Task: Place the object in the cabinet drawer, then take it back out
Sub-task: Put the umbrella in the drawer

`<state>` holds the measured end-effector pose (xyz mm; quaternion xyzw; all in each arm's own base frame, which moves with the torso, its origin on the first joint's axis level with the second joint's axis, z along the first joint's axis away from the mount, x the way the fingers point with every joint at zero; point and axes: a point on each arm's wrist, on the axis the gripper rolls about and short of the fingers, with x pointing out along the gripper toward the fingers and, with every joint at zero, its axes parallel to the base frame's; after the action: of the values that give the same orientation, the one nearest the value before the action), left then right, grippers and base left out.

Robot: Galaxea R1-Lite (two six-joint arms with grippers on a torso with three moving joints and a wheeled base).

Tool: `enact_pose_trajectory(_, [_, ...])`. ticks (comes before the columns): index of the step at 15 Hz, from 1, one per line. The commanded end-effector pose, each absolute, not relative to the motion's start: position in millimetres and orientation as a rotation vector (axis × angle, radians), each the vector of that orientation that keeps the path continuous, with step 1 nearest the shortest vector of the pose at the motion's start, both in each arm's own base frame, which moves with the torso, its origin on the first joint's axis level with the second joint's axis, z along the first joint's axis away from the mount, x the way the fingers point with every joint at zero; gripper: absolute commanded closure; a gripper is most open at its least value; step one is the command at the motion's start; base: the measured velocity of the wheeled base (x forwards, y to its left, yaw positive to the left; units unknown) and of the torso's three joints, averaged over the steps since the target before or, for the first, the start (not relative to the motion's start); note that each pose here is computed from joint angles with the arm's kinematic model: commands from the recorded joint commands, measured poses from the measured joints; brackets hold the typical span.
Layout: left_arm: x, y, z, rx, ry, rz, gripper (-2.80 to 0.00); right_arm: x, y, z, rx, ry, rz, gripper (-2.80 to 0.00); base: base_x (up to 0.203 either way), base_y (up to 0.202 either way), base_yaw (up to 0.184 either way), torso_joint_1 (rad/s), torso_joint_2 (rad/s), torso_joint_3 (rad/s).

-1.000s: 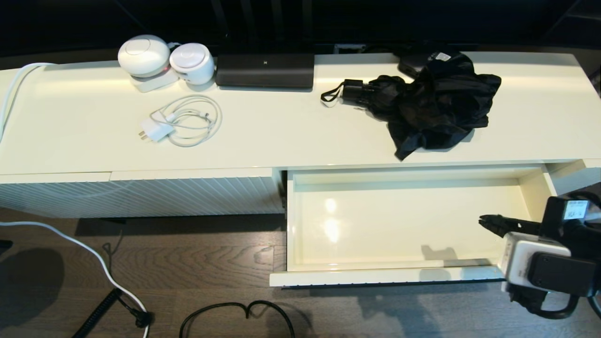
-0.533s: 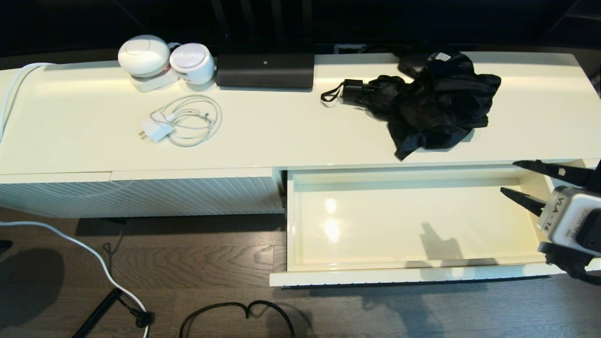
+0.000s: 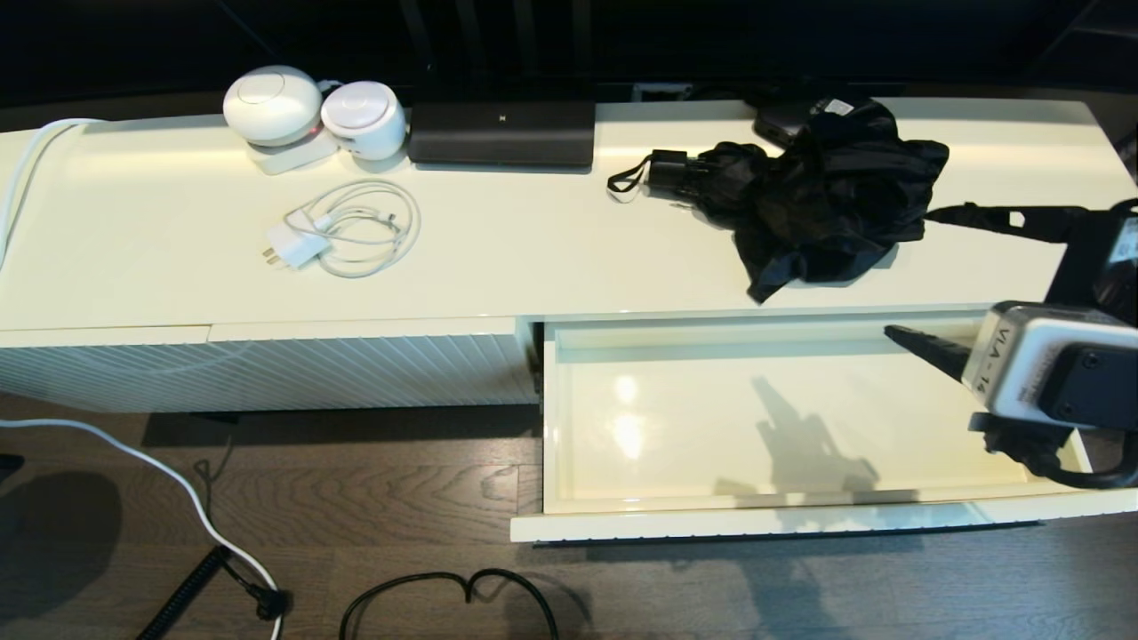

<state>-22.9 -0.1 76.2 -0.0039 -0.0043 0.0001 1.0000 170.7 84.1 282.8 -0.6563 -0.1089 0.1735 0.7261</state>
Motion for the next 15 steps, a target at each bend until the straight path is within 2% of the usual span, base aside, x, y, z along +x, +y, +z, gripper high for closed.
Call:
enact_pose_trajectory(1, [-23,0,76,-0.009,-0.011,0.001,0.0,198,98,281,-1.469,-0.23,0.411,-2.8,0.0,0.0,0.0,0.0,0.0,0.0])
enact_pose_trajectory(4, [-23,0,76,-0.009,-0.011,0.0,0.0,222,104,286,-1.61,-0.287,0.384,-2.8,0.0,0.0,0.0,0.0,0.0,0.0])
enact_pose_trajectory(9, [-23,0,76,-0.009,-0.011,0.0,0.0,248,88,296,-1.672,-0.251,0.32,-2.8,0.0,0.0,0.0,0.0,0.0,0.0])
enact_pose_trajectory(11, [-23,0,76,-0.008,-0.011,0.0,0.0,256,87,299,-1.593,-0.185,0.344,-2.8,0.0,0.0,0.0,0.0,0.0,0.0])
enact_pose_trajectory(15, [-23,0,76,-0.009,-0.011,0.0,0.0,252,89,299,-1.559,-0.178,0.375,-2.8,0.0,0.0,0.0,0.0,0.0,0.0])
